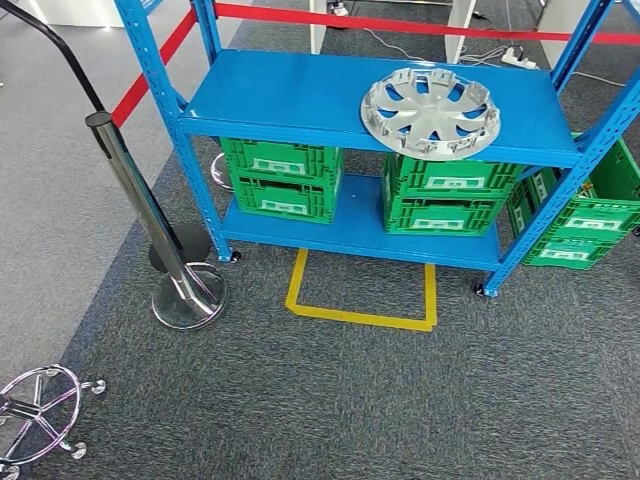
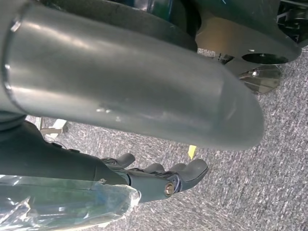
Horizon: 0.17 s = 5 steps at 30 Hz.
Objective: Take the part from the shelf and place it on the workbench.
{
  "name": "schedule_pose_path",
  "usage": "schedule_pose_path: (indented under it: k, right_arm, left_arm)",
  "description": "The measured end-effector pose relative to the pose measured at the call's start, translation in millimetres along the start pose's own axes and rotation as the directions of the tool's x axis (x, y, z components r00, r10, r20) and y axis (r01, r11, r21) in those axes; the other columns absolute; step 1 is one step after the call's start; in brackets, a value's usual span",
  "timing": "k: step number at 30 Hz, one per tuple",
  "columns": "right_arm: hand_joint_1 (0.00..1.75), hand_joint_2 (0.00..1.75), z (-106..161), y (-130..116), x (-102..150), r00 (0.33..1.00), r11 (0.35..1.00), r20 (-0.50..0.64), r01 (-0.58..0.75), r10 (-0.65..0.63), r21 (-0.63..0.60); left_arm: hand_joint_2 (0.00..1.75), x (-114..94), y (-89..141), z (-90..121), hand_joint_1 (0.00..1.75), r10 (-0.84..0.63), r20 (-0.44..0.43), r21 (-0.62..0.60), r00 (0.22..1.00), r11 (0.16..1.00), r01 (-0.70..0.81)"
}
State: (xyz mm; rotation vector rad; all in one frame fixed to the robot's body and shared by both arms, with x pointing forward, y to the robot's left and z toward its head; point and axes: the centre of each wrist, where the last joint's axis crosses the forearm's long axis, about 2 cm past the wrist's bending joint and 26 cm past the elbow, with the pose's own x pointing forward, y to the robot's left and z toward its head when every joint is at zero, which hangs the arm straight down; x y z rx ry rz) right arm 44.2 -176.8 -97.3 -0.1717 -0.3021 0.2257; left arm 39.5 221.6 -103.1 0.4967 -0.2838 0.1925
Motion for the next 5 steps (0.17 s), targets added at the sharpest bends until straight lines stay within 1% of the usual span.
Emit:
schedule_pose_path:
  k: [3, 5]
  right_arm:
    - [0.0, 1.75, 0.0, -0.1, -0.2, 1.0, 1.0, -0.003, 0.001, -0.001, -0.002]
    - [0.0, 1.75, 0.0, -0.4, -0.6, 1.0, 1.0, -0.006, 0.003, -0.003, -0.006]
  left_arm:
    - [1.75, -0.1, 0.2, -0.1, 0.0, 0.005, -0.003, 0.002, 1.0, 1.0, -0.005]
    - [1.75, -0.4, 0.9, -0.6, 0.0, 0.018, -0.011, 0.001, 1.0, 1.0, -0.018]
